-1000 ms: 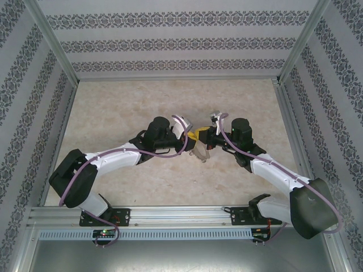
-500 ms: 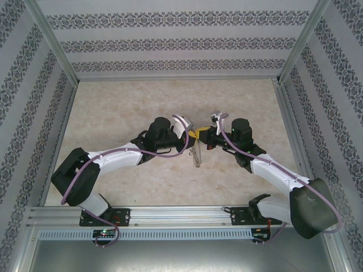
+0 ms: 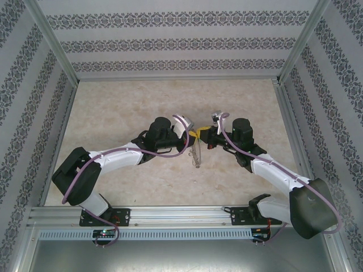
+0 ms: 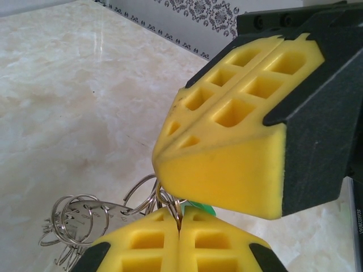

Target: Put the keys on the keyring

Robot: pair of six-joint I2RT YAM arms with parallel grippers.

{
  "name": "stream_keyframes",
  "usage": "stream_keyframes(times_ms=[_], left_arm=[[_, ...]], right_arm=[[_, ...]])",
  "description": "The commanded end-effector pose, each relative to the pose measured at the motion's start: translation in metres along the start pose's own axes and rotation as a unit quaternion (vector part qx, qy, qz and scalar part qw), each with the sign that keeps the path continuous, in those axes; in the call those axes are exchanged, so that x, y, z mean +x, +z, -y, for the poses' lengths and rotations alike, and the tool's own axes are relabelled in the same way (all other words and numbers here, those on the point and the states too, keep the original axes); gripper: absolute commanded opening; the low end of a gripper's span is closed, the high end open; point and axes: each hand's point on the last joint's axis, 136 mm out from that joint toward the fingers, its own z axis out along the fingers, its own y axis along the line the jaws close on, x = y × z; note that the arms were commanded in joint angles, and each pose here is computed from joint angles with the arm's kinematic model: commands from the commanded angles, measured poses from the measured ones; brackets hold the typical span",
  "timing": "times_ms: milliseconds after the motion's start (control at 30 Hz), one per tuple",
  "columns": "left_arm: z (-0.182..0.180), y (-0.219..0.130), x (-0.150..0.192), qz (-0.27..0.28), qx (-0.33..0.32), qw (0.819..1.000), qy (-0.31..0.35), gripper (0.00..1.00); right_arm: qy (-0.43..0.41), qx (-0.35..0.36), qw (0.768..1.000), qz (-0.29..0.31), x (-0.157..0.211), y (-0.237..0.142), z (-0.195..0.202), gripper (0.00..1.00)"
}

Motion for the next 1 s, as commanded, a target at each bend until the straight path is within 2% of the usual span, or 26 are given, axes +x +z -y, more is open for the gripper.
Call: stream_keyframes(times_ms=[0, 333, 400, 500, 700, 967], left_arm=[[0.005, -0.002, -0.015, 0.020, -0.001, 0.999, 0.032, 0.00], [0.009, -0.004, -0.019, 0.020, 0.008, 0.999, 0.046, 0.00], [0.009, -0.003, -0.019, 0.019, 0.010, 0.999, 0.047, 0.00], [0.010, -0.003, -0.019, 0.018, 0.013, 0.999, 0.046, 0.00], [0.011, -0.003, -0.021, 0.016, 0.016, 0.998, 0.051, 0.00], [0.017, -0.004, -0.023, 0.004, 0.033, 0.997, 0.063, 0.00]], right_arm=[[-0.004, -0.006, 1.000, 0.017, -0.006, -0.006, -0.001, 0.00], [0.010, -0.005, 1.000, 0.017, -0.003, -0.014, 0.003, 0.00], [0.018, -0.004, 1.000, 0.021, -0.004, -0.015, 0.004, 0.34], [0.024, 0.004, 0.999, 0.029, -0.006, -0.019, 0.005, 0.50], [0.034, 0.013, 0.998, 0.049, -0.011, -0.031, 0.006, 0.57], [0.042, -0.011, 0.999, 0.029, 0.002, -0.029, 0.001, 0.62]])
